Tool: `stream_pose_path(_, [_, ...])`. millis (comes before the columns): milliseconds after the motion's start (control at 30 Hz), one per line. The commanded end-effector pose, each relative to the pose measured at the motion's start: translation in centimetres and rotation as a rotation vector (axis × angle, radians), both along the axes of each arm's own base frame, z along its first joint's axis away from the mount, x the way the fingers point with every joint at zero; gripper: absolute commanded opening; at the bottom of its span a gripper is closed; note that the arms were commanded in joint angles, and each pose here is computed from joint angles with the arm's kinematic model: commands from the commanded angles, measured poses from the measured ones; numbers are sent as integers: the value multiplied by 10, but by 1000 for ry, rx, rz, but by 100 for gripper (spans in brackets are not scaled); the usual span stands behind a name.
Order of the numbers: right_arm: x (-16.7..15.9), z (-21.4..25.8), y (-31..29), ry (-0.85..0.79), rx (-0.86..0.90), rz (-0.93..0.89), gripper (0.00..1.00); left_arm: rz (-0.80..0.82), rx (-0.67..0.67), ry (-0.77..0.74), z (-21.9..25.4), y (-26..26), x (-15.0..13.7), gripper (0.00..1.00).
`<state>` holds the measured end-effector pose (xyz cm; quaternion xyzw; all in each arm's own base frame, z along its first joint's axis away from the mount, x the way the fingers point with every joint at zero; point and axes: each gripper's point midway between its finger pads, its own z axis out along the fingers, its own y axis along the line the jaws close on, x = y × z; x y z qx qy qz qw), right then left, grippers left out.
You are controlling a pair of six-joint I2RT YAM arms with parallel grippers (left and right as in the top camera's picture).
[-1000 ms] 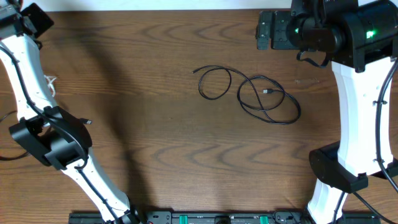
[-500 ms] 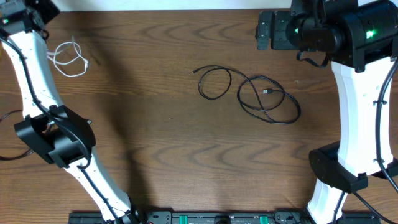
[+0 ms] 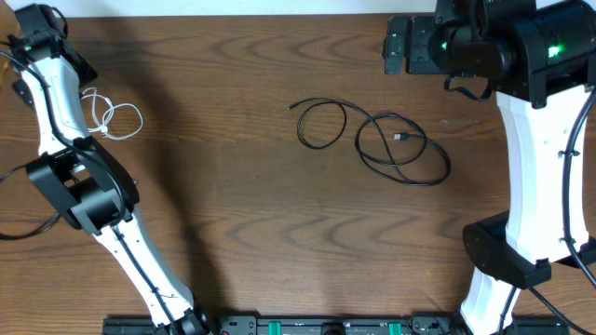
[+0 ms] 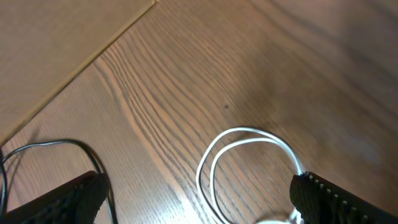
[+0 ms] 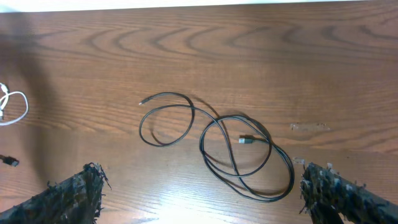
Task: Untangle cables
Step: 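Lay the white cable down in the top-left corner with the left gripper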
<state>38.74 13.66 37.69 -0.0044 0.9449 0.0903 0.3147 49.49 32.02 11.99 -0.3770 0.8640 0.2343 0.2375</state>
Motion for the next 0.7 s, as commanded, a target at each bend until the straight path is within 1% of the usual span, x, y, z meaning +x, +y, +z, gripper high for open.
stream_pose_path(0, [2, -4, 0, 9, -10, -6, 99, -102, -94, -140, 48, -27, 14, 98])
stream_pose_path(100, [2, -4, 0, 9, -10, -6, 99, -259, -311, -239, 53, -73, 32, 98])
stream_pose_path(200, [2, -4, 0, 9, -10, -6, 99, -364, -458, -296, 58, -107, 41, 98])
stream_pose_path(267, [2, -4, 0, 9, -10, -6, 99, -386, -525, -276, 54, -123, 37, 88])
stream_pose_path(300, [2, -4, 0, 9, -10, -6, 99, -374, -550, -234, 47, -130, 29, 86])
stream_pose_path(333, [2, -4, 0, 9, -10, -6, 99, -363, -553, -208, 44, -131, 24, 85])
stream_pose_path(400, [2, -4, 0, 9, -10, -6, 99, -306, -522, -105, 31, -128, 6, 85])
stream_pose_path(500, [2, -4, 0, 9, -10, -6, 99, -206, -405, 53, 16, -108, -22, 85])
stream_pose_path(567, [2, -4, 0, 9, -10, -6, 99, -51, -324, 115, 9, -87, -41, 86])
stream_pose_path(667, [2, -4, 0, 9, -10, -6, 99, 33, -348, 141, -4, -82, -53, 86])
